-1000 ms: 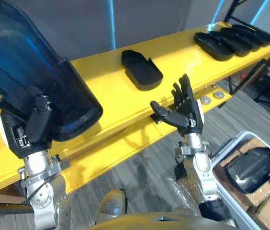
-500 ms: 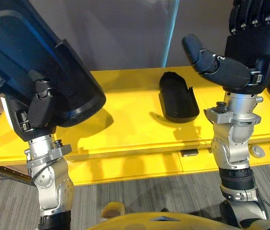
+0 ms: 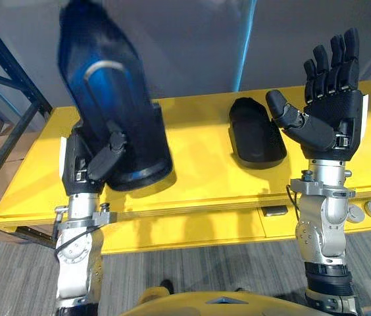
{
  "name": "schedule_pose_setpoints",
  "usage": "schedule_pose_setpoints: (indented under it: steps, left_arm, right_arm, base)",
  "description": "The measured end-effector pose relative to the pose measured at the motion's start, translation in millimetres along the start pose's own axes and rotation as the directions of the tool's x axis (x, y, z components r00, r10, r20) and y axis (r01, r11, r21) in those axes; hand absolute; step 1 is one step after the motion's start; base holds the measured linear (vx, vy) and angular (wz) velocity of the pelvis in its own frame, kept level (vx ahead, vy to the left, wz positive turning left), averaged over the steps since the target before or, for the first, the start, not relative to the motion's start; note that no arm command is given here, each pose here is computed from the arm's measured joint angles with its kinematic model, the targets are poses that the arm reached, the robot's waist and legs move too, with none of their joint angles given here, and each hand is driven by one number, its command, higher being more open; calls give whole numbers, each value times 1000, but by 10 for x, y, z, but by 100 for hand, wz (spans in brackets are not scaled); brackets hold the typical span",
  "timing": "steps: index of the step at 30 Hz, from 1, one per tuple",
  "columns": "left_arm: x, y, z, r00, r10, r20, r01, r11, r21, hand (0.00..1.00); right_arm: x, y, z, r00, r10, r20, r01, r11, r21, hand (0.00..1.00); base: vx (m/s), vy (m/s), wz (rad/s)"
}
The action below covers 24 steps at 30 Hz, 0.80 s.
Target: Walk over and take three plastic housings, then place them on the shelf
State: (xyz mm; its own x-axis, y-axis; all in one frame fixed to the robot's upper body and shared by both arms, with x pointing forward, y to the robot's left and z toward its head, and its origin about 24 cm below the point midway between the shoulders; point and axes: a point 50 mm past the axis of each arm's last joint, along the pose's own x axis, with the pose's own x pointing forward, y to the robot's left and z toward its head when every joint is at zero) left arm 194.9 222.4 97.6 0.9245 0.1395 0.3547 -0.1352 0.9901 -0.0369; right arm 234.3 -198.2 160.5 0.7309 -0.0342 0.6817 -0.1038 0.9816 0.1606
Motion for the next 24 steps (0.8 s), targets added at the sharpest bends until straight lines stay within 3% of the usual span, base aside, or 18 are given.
schedule_pose_setpoints:
  steps: [7, 11, 15, 17, 24]
  left_arm:
    - [-16, 39, -195, 975, -94, -201, 94, 996, -11, 0]
    - [74, 63, -277, 965, -121, -234, 125, 992, 3, 0]
    - [262, 35, -366, 970, -81, -229, 70, 996, -55, 0]
    - [416, -104, -387, 971, -97, -216, 77, 992, -100, 0]
    - [729, -345, -493, 964, -115, -240, 85, 987, -133, 0]
  right_arm:
    - [-206, 45, -157, 989, 9, -150, -21, 996, -81, 100]
    - [-188, 37, -145, 987, 44, -157, -68, 987, -145, 100]
    - [-118, 240, -188, 961, 215, -177, -244, 956, -164, 100]
    - [-63, 482, -304, 917, 346, -196, -371, 923, -103, 100]
    - [-38, 822, -493, 819, 516, -250, -552, 827, -103, 100]
  base:
    - [-33, 29, 3]
    - [11, 30, 6]
    - [-4, 10, 2]
    - [-42, 8, 2]
    - [-56, 16, 1]
